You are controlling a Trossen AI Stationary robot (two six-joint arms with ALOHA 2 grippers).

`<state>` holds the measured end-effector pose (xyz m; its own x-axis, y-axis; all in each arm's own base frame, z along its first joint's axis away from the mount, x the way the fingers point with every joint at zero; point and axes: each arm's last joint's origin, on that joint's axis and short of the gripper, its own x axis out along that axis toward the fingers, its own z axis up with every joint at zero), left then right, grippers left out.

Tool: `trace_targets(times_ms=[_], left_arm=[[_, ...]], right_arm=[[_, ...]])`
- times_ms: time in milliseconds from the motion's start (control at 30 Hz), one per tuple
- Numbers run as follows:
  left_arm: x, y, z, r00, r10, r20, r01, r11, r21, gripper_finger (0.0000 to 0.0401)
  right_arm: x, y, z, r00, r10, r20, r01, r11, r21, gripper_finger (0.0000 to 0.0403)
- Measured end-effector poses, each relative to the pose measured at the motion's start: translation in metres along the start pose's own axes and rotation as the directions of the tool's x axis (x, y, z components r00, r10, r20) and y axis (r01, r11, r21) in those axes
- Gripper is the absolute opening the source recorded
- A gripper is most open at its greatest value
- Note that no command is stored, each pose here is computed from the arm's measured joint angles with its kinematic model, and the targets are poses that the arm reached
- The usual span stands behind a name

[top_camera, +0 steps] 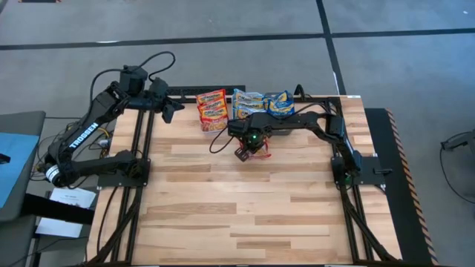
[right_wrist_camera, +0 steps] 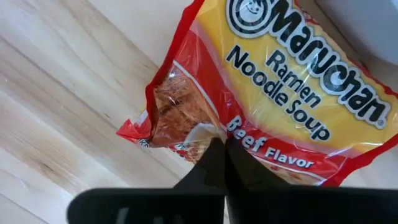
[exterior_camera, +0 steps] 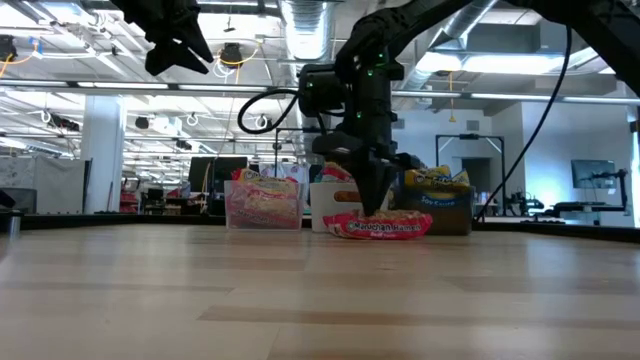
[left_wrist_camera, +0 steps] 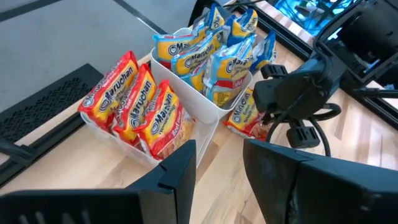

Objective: Sort Maruchan noodles
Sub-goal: Put the red noodle pack into the transparent bin

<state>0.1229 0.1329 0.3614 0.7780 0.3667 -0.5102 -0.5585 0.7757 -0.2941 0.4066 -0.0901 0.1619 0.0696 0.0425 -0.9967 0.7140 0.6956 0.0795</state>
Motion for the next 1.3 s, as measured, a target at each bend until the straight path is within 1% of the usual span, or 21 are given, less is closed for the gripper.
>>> trace_targets(times_ms=[67,267,400,567,733,800,867,967,1033,1133,1200,1300], left_arm=[[0.0,0.0,0.0,1.0,0.0,-0.001,0.0,1.0,0.0,0.0119],[0.0,0.0,0.0,1.0,0.001,-0.002,-0.001,1.0,-0.001,0.0119],[0.0,0.0,0.0,1.0,0.001,-0.002,-0.001,1.0,-0.002,0.0119],[0.0,0.0,0.0,1.0,0.001,-0.002,-0.001,1.0,-0.019,0.0119],[0.0,0.0,0.0,1.0,0.0,-0.002,0.0,1.0,-0.027,0.0119],[0.0,0.0,0.0,1.0,0.0,-0.002,0.0,1.0,-0.029,0.0119],[0.0,0.0,0.0,1.0,0.0,-0.002,0.0,0.999,-0.036,0.0119],[0.0,0.0,0.0,1.0,0.0,-0.002,0.0,0.999,-0.049,0.0119],[0.0,0.0,0.0,1.0,0.0,-0.002,0.0,0.999,-0.051,0.0119],[0.0,0.0,0.0,1.0,0.0,-0.002,0.0,0.999,-0.051,0.0119],[0.0,0.0,0.0,1.0,0.0,-0.002,0.0,0.999,-0.051,0.0119],[0.0,0.0,0.0,1.0,0.0,-0.002,0.0,0.999,-0.05,0.0119]], right_arm=[[-0.001,0.001,-0.001,1.0,0.0,-0.002,0.0,1.0,-0.003,0.0007],[-0.019,0.01,-0.011,0.999,0.037,0.028,-0.036,0.998,-0.045,0.0004],[-0.046,0.017,-0.02,0.992,0.09,0.088,-0.083,0.994,-0.077,0.0003],[-0.069,0.026,-0.027,0.972,0.159,0.174,-0.14,0.983,-0.116,0.0002],[-0.093,0.032,-0.026,0.917,0.262,0.3,-0.223,0.962,-0.157,0.0001],[-0.099,0.035,-0.021,0.885,0.295,0.361,-0.249,0.953,-0.171,0.0001],[-0.105,0.035,-0.013,0.841,0.336,0.424,-0.278,0.941,-0.193,0.0001],[-0.116,0.031,-0.002,0.794,0.366,0.486,-0.29,0.93,-0.226,0.0001],[-0.122,0.03,0.008,0.754,0.37,0.543,-0.274,0.928,-0.252,0.0001],[-0.128,0.022,0.018,0.723,0.331,0.606,-0.212,0.942,-0.262,0.0001],[-0.133,0.017,0.025,0.689,0.309,0.656,-0.18,0.949,-0.259,0.0001],[-0.136,0.007,0.033,0.667,0.257,0.699,-0.128,0.964,-0.232,0.0001]])
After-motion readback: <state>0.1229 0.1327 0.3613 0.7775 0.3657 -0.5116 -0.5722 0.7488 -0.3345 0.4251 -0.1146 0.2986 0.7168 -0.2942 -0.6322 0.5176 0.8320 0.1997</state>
